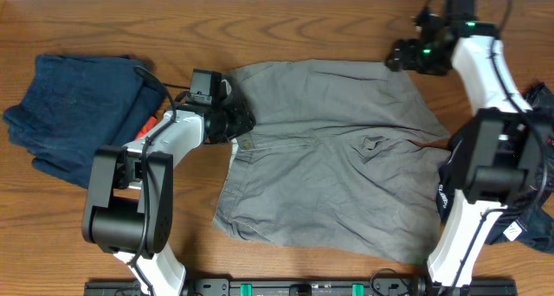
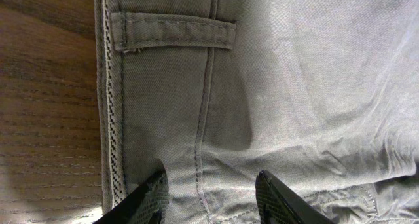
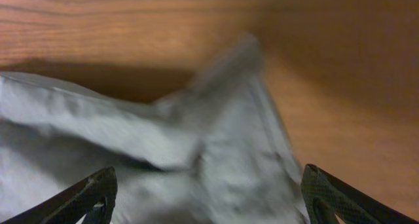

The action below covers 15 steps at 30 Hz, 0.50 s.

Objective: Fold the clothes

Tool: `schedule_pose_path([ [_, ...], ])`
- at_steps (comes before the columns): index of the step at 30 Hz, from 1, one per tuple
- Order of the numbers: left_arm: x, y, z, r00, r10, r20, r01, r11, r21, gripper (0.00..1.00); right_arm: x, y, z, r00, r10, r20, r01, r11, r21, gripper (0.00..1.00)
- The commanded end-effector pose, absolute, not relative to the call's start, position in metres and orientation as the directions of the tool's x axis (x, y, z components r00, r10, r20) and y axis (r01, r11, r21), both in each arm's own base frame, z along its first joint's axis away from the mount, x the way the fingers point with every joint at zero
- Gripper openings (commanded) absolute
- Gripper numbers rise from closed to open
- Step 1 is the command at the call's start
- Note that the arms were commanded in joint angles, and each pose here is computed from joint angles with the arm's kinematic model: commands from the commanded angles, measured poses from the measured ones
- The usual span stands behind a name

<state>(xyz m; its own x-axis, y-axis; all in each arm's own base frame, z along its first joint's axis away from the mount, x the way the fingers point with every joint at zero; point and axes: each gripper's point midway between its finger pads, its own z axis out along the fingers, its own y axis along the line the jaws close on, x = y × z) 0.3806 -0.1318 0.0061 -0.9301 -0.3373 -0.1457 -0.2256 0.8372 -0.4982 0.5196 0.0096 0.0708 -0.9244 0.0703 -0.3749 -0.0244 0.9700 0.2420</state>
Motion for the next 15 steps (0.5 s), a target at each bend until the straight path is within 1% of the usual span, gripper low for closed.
schedule_pose_path([
  [1, 0.331, -0.107, -0.05, -0.937, -0.348, -0.005, -0.327, 0.884, -0.335, 0.47, 0.529, 0.018, 0.049, -0.925, 0.012, -0.381, -0.055, 0.985, 0.164, 0.89],
  [3, 0.331, -0.107, -0.05, -0.937, -0.348, -0.005, -0.327, 0.884, -0.335, 0.47, 0.533, 0.023, 0.04, -0.925, 0.027, -0.379, -0.039, 0.985, 0.167, 0.88],
  [7, 0.33, -0.107, -0.051, -0.937, -0.348, -0.002, -0.328, 0.884, -0.333, 0.47, 0.536, 0.011, 0.018, -0.922, 0.166, -0.35, 0.125, 0.983, 0.137, 0.88],
  [8, 0.33, -0.106, -0.051, -0.937, -0.348, 0.0, -0.329, 0.884, -0.332, 0.47, 0.537, 0.01, 0.015, -0.918, 0.192, -0.348, 0.152, 0.979, 0.139, 0.87],
  [9, 0.329, -0.106, -0.051, -0.937, -0.348, 0.002, -0.329, 0.884, -0.332, 0.47, 0.54, 0.009, 0.013, -0.911, 0.215, -0.351, 0.174, 0.974, 0.146, 0.82],
  [10, 0.329, -0.106, -0.051, -0.937, -0.348, 0.004, -0.33, 0.884, -0.331, 0.47, 0.542, 0.008, 0.013, -0.904, 0.237, -0.357, 0.193, 0.969, 0.155, 0.73],
  [12, 0.328, -0.106, -0.051, -0.937, -0.348, 0.006, -0.331, 0.884, -0.329, 0.47, 0.548, 0.008, 0.015, -0.889, 0.261, -0.376, 0.211, 0.963, 0.169, 0.33],
  [13, 0.328, -0.106, -0.051, -0.937, -0.348, 0.007, -0.331, 0.884, -0.329, 0.47, 0.553, 0.007, 0.018, -0.877, 0.278, -0.391, 0.223, 0.958, 0.18, 0.06],
  [14, 0.328, -0.106, -0.051, -0.937, -0.348, 0.008, -0.331, 0.885, -0.328, 0.47, 0.556, 0.007, 0.021, -0.866, 0.295, -0.403, 0.236, 0.953, 0.191, 0.01],
  [15, 0.327, -0.106, -0.051, -0.937, -0.348, 0.01, -0.332, 0.885, -0.327, 0.47, 0.559, 0.006, 0.023, -0.857, 0.308, -0.414, 0.245, 0.949, 0.2, 0.01],
])
